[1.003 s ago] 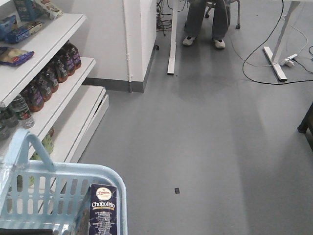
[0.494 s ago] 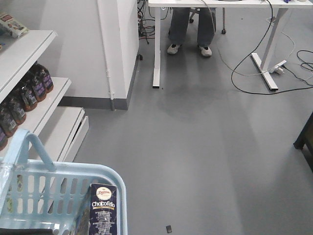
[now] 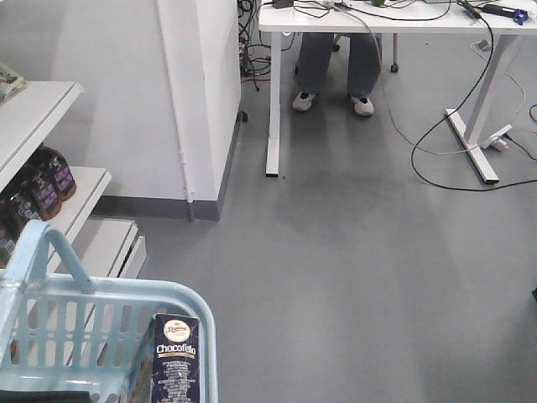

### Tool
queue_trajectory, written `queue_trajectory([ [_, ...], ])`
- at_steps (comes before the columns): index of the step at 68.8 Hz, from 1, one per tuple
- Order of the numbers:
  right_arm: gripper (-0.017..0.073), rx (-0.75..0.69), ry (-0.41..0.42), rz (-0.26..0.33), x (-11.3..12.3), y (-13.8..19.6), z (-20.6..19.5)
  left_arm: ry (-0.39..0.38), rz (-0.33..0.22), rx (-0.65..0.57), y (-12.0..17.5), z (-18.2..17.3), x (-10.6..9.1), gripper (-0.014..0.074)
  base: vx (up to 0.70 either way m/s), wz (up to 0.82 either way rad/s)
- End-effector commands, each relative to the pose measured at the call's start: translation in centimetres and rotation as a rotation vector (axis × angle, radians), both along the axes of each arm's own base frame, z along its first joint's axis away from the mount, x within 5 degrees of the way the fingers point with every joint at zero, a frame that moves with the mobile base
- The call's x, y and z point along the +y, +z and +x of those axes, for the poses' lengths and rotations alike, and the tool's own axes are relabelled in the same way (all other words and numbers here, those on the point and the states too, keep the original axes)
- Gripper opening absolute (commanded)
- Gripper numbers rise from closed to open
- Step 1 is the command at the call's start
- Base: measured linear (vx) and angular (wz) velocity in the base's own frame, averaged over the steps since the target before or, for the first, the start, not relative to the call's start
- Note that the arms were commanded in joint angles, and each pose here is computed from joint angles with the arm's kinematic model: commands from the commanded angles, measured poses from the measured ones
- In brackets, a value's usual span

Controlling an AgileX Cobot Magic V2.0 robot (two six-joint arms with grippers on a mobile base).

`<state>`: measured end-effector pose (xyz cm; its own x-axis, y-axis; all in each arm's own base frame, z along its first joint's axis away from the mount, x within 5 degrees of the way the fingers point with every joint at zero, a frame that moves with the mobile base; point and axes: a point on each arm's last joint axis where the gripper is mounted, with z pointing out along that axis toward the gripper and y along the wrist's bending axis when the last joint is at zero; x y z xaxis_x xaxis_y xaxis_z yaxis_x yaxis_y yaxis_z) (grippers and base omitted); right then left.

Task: Left arm holds basket, right arm returns cookies
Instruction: 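Turn the base and drive toward the snack shelf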

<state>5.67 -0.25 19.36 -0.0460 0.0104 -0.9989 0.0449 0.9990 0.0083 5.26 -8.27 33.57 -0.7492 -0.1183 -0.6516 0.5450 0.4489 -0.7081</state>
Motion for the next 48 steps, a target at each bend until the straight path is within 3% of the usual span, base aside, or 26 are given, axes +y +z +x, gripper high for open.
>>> queue_trajectory([
  [1, -0.0003, -0.08, -0.006, -0.012, -0.03, 0.62, -0.07, 0.013, -0.105, -0.035, 1.65, 0.11, -0.17, -0.0006, 0.36, 0.0],
  [29, -0.0003, -0.08, -0.006, -0.012, -0.03, 0.62, -0.07, 0.013, -0.105, -0.035, 1.65, 0.11, -0.17, -0.0006, 0.27, 0.05],
  [48, -0.0003, -0.08, -0.006, -0.012, -0.03, 0.62, -0.07, 0.013, -0.105, -0.035, 1.65, 0.11, -0.17, -0.0006, 0.19, 0.5],
])
